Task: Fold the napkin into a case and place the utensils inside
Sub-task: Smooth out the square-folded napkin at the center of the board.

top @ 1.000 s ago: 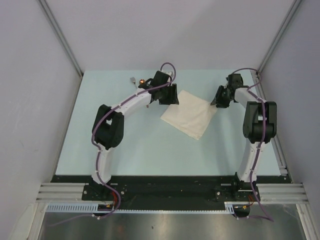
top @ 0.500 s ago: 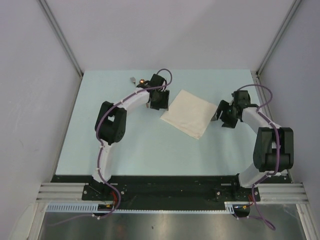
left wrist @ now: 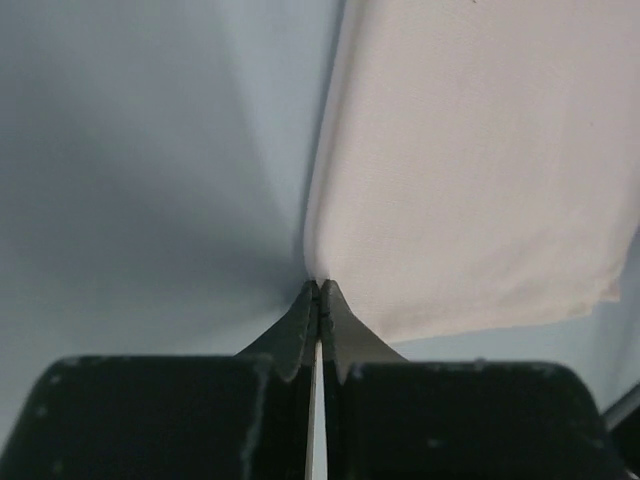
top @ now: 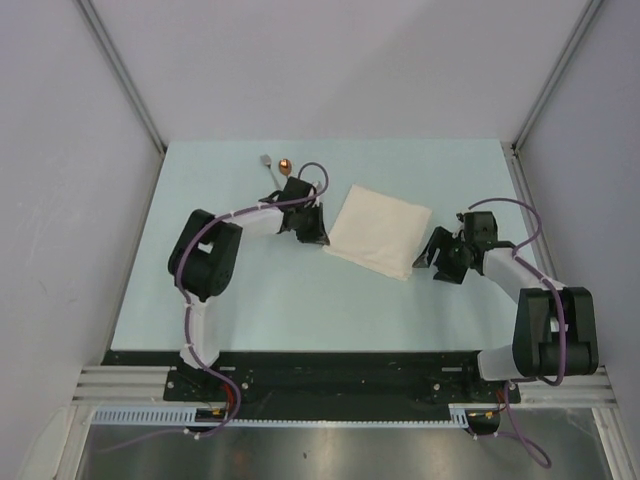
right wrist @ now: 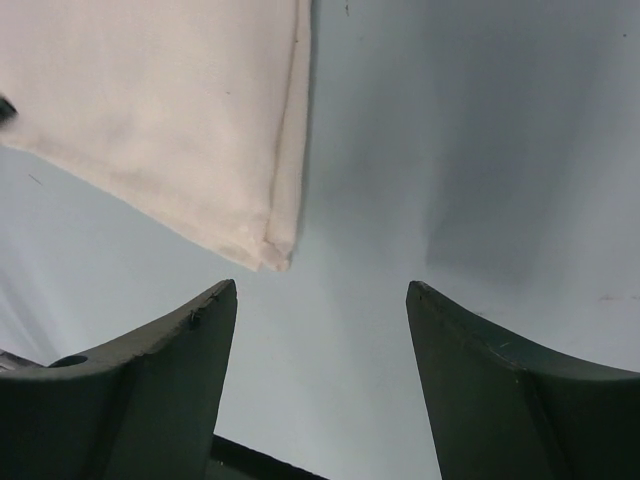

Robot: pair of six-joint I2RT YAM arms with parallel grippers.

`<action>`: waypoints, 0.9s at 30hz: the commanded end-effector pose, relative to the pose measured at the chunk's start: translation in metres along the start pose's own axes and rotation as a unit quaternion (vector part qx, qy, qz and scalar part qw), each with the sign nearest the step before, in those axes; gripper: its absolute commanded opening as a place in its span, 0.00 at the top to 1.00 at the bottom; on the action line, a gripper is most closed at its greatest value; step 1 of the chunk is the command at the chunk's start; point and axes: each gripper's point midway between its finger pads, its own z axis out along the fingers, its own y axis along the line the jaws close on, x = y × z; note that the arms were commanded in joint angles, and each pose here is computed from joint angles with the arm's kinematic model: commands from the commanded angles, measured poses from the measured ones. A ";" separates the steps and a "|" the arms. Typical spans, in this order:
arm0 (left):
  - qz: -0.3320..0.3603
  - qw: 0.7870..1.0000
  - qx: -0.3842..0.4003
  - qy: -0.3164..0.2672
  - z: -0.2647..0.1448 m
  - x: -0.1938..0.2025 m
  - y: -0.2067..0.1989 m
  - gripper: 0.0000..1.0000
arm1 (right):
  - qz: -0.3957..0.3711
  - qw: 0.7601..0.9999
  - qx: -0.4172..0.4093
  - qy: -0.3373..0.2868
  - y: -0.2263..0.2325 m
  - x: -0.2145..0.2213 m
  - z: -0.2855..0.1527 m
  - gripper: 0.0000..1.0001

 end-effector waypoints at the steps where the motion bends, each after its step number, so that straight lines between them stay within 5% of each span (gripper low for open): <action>1: -0.057 0.997 0.015 0.046 -0.009 0.076 0.001 1.00 | -0.012 0.999 -0.038 -0.020 0.017 -0.007 -0.006 0.26; 7: -0.095 0.994 0.043 0.030 -0.041 0.152 -0.022 0.98 | -0.041 0.997 -0.071 -0.012 0.038 0.000 -0.010 0.26; 11: -0.073 0.997 0.029 0.015 -0.069 0.166 -0.022 0.58 | -0.056 0.993 -0.106 -0.013 0.060 -0.009 -0.011 0.25; 16: -0.025 0.994 -0.018 -0.108 -0.120 0.096 -0.029 0.43 | -0.057 0.985 -0.157 -0.033 0.103 -0.052 0.000 0.25; 19: -0.021 0.987 0.038 -0.153 -0.127 0.044 -0.059 0.50 | -0.058 0.980 -0.187 -0.032 0.136 -0.076 0.023 0.27; 23: -0.078 0.984 0.070 -0.143 -0.079 -0.015 -0.063 0.86 | -0.060 0.967 -0.249 -0.012 0.181 -0.086 0.059 0.43; 27: -0.112 0.982 0.068 -0.139 -0.037 -0.043 -0.049 0.92 | -0.055 0.953 -0.296 -0.010 0.210 -0.092 0.088 0.57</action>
